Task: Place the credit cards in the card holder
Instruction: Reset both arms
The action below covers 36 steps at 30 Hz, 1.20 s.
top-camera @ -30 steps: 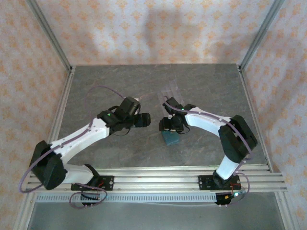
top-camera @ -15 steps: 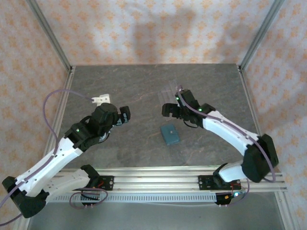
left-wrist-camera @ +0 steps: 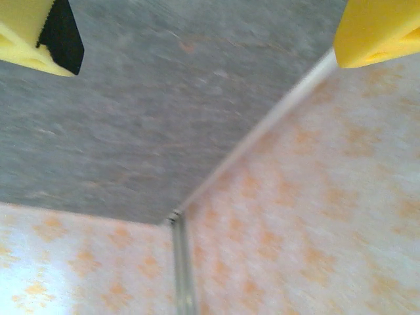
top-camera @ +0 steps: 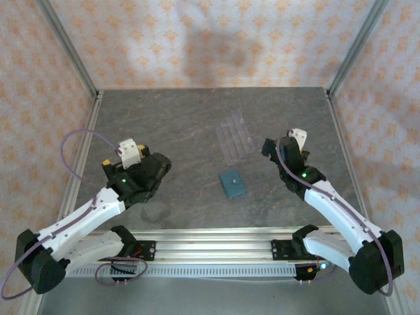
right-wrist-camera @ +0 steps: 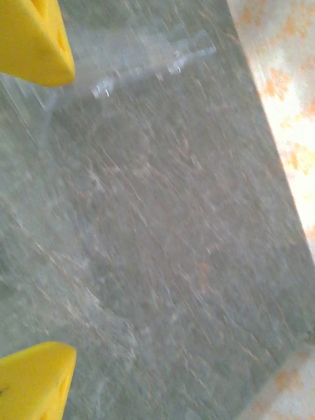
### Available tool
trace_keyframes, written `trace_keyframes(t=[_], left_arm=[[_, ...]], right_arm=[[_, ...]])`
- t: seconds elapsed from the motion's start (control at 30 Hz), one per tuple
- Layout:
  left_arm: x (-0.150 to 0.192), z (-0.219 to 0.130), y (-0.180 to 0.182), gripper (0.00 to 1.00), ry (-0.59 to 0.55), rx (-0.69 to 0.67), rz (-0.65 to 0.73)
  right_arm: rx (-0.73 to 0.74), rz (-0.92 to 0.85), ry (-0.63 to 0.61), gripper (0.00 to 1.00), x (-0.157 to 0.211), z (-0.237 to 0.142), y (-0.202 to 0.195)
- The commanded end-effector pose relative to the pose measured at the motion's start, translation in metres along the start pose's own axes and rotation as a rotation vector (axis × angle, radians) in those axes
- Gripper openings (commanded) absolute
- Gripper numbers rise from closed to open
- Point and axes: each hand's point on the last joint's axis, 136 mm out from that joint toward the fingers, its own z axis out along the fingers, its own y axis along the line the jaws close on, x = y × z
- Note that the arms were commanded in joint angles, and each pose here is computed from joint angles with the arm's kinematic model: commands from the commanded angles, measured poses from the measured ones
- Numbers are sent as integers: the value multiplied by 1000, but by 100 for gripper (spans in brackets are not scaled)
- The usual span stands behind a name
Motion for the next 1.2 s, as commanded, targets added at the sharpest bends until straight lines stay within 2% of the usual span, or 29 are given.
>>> trace_keyframes(t=[0.0, 0.1, 0.2, 0.23, 0.3, 0.33, 0.4, 0.53, 0.63, 0.77, 0.9, 0.97, 1.0, 1.03, 1.07, 1.17], left_arm=[[-20, 0, 21, 100, -190, -211, 27], [-18, 2, 10, 100, -239, -250, 91], [-27, 1, -8, 99, -314, -222, 110], [-36, -5, -21, 99, -361, -169, 124], [-52, -20, -59, 99, -430, 22, 188], [-55, -31, -80, 99, -456, 60, 270], [-63, -43, -98, 99, -474, 80, 299], [-86, -62, -93, 99, -498, 119, 207], [-118, -73, -76, 99, -514, 86, 217], [-143, -75, -37, 99, -436, 34, 180], [-153, -90, -26, 99, -394, 71, 190], [-146, -89, -19, 99, -293, 86, 190], [-139, -88, -19, 99, -219, 123, 130], [-126, -87, -24, 99, -138, 215, 148], [-119, -90, -28, 100, -93, 339, 85], [-125, -91, -7, 99, -104, 475, -68]], right_arm=[[22, -25, -173, 99, -12, 4, -13], [29, -20, -250, 100, -10, 5, -21], [43, -37, -247, 99, -6, 10, -25], [45, -44, -239, 99, -3, 11, -24], [41, -51, -229, 99, -1, 14, -23], [44, -55, -225, 99, 0, 16, -22], [51, -62, -217, 99, 2, 19, -23], [56, -72, -210, 99, 3, 19, -23], [53, -63, -210, 99, 4, 19, -24], [40, -60, -207, 99, 4, 19, -21], [44, -64, -202, 99, 4, 21, -21], [37, -59, -202, 99, 4, 21, -20], [37, -61, -202, 99, 4, 20, -20], [41, -62, -202, 99, 4, 20, -20], [44, -63, -202, 100, 3, 19, -21], [44, -55, -216, 99, 1, 16, -23]])
